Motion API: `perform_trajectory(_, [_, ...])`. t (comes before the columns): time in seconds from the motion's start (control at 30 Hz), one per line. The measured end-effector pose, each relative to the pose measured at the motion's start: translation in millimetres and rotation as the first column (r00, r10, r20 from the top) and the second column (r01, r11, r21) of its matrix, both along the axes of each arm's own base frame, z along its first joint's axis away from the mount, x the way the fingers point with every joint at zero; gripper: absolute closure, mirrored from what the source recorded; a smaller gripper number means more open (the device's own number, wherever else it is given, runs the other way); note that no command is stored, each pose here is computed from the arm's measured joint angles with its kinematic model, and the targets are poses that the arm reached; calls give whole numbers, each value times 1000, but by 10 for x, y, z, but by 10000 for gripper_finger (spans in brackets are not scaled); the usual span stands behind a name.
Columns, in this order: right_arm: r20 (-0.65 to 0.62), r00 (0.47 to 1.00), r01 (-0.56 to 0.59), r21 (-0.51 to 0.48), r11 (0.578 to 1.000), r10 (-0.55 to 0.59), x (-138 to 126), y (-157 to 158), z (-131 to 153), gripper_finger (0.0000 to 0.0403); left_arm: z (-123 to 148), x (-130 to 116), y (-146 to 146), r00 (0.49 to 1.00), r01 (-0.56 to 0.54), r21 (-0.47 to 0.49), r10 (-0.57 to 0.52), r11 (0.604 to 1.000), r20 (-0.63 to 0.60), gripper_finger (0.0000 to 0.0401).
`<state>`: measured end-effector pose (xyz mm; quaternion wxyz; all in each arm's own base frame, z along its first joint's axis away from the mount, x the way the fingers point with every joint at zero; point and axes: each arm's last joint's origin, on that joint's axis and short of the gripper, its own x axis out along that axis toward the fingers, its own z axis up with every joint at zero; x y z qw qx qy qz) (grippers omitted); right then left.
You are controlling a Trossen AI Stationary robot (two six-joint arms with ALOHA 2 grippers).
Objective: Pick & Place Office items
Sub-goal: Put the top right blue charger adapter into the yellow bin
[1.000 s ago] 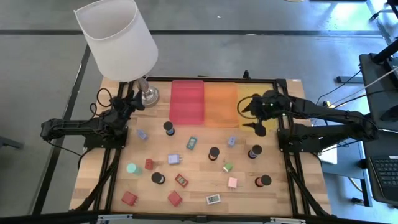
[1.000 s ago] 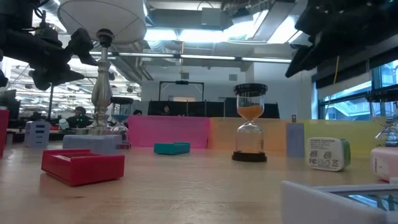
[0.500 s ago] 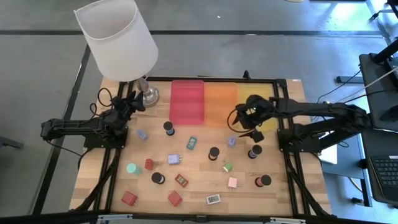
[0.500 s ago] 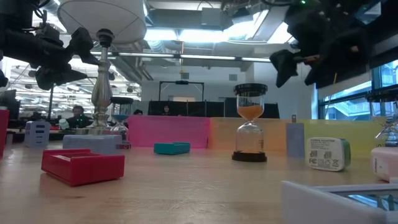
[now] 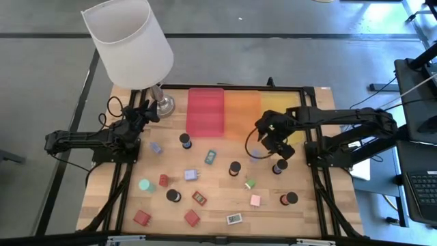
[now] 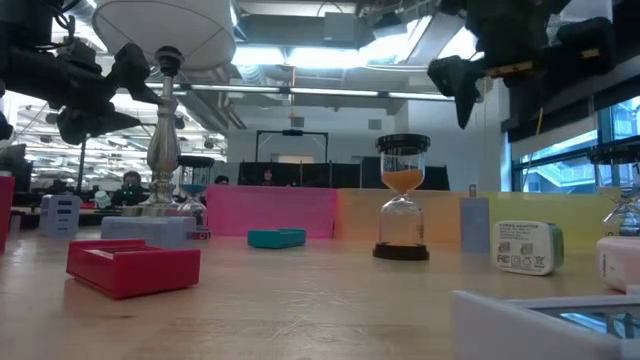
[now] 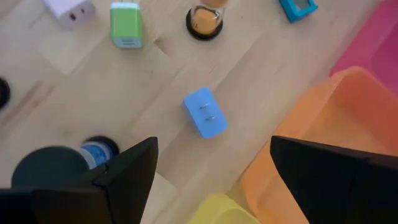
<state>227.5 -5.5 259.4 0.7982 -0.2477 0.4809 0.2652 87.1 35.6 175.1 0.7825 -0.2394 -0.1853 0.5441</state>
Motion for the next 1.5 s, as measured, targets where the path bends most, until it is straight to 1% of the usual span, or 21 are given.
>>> perform_trajectory(0.13, [-2,997,-75,-73,994,75,-7,118,2,90,0,0,0,1000,0,0,0,1000,0,125])
perform_trajectory(0.27, [-3,988,-150,-156,976,152,-14,246,-1,90,0,0,0,1000,0,0,0,1000,0,125])
perform_trajectory(0.43, [-16,980,-199,-197,960,200,-11,374,-23,90,0,0,0,1000,0,0,0,1000,0,125])
perform_trajectory(0.53, [-7,968,-248,-231,941,253,43,407,-55,90,0,0,0,1000,0,0,0,1000,0,125])
perform_trajectory(0.6, [21,966,-246,-236,940,258,122,418,-84,90,0,0,0,1000,0,0,0,1000,0,125])
perform_trajectory(0.67, [24,964,-253,-241,937,266,200,428,-144,90,0,0,0,1000,0,0,0,1000,0,125])
perform_trajectory(0.73, [-11,960,-272,-250,929,278,264,416,-235,90,0,0,0,1000,0,0,0,1000,0,125])
perform_trajectory(0.9, [-108,961,-274,-232,933,256,381,357,-464,90,0,0,0,1000,0,0,0,1000,0,125])
perform_trajectory(1.07, [-136,951,-303,-229,925,278,452,283,-575,90,0,0,0,1000,0,0,0,1000,0,125])
perform_trajectory(1.17, [-154,945,-316,-202,927,289,493,226,-653,90,0,0,0,1000,0,0,0,1000,0,125])
perform_trajectory(1.33, [-223,937,-306,-160,939,268,557,175,-852,90,0,0,0,1000,0,0,0,1000,0,125])
perform_trajectory(1.5, [-261,931,-303,-167,938,254,612,156,-1000,100,0,0,0,1000,0,0,0,1000,0,125])
